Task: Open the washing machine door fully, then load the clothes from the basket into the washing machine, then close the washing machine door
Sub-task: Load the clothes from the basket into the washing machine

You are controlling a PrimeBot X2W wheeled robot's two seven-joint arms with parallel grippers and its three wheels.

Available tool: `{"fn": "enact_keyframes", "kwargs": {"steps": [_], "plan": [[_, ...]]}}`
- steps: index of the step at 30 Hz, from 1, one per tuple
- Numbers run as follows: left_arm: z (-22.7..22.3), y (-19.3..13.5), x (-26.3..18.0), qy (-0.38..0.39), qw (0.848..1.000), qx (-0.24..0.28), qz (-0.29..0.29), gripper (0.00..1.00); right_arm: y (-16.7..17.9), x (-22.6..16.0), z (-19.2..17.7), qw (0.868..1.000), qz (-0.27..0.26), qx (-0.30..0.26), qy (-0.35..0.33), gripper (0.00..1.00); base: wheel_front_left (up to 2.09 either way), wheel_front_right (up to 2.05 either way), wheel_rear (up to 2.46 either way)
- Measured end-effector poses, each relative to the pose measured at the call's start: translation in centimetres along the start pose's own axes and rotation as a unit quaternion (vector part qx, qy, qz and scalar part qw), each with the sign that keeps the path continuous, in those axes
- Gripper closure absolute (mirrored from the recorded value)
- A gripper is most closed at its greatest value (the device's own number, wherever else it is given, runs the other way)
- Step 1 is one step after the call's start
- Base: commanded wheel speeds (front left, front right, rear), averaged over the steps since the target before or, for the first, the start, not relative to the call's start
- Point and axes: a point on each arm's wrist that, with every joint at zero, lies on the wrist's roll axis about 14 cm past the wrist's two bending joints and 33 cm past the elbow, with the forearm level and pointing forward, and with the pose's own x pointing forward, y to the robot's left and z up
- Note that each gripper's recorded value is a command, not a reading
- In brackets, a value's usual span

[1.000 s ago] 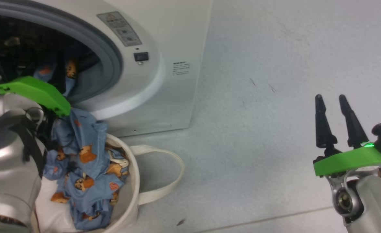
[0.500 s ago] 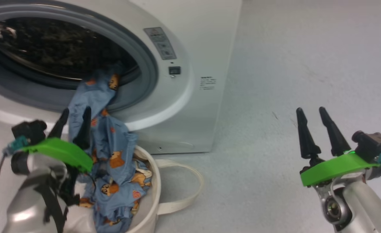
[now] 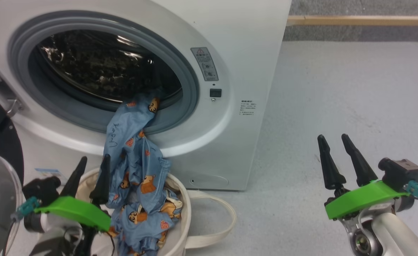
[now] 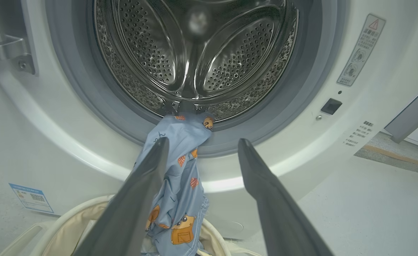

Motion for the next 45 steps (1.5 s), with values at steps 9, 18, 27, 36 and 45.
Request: {"fn": "enact_keyframes", "kwargs": {"steps": [9, 18, 27, 36, 45], "plan": [[-0.4, 0.6, -1.4, -0.001, 1.0, -0.005, 0.007, 0.0, 0.2, 0.2, 0.0, 1.0, 0.007, -0.002, 0.001, 0.0, 0.0, 0.0, 0.0], [-0.7, 0.7, -1.3, 0.002, 1.0, -0.006, 0.009, 0.0, 0.0, 0.3, -0.3, 1.0, 0.006, -0.004, 0.007, 0.0, 0.0, 0.0, 0.0], [-2.2, 0.3, -1.2, 0.027, 1.0, -0.001, 0.002, 0.0, -0.5, 0.0, -0.5, 1.0, -0.001, -0.004, 0.009, 0.0, 0.0, 0.0, 0.0], [-9.9, 0.7, -1.9, 0.159, 0.987, -0.008, 0.013, 0.0, -1.9, 0.3, -2.0, 0.999, -0.016, 0.003, 0.027, 0.0, 0.0, 0.0, 0.0], [-12.8, 0.3, 1.4, 0.209, 0.978, -0.007, 0.007, 0.0, -4.2, 1.8, -2.4, 0.999, -0.032, -0.013, 0.03, 0.0, 0.0, 0.0, 0.0]]}}
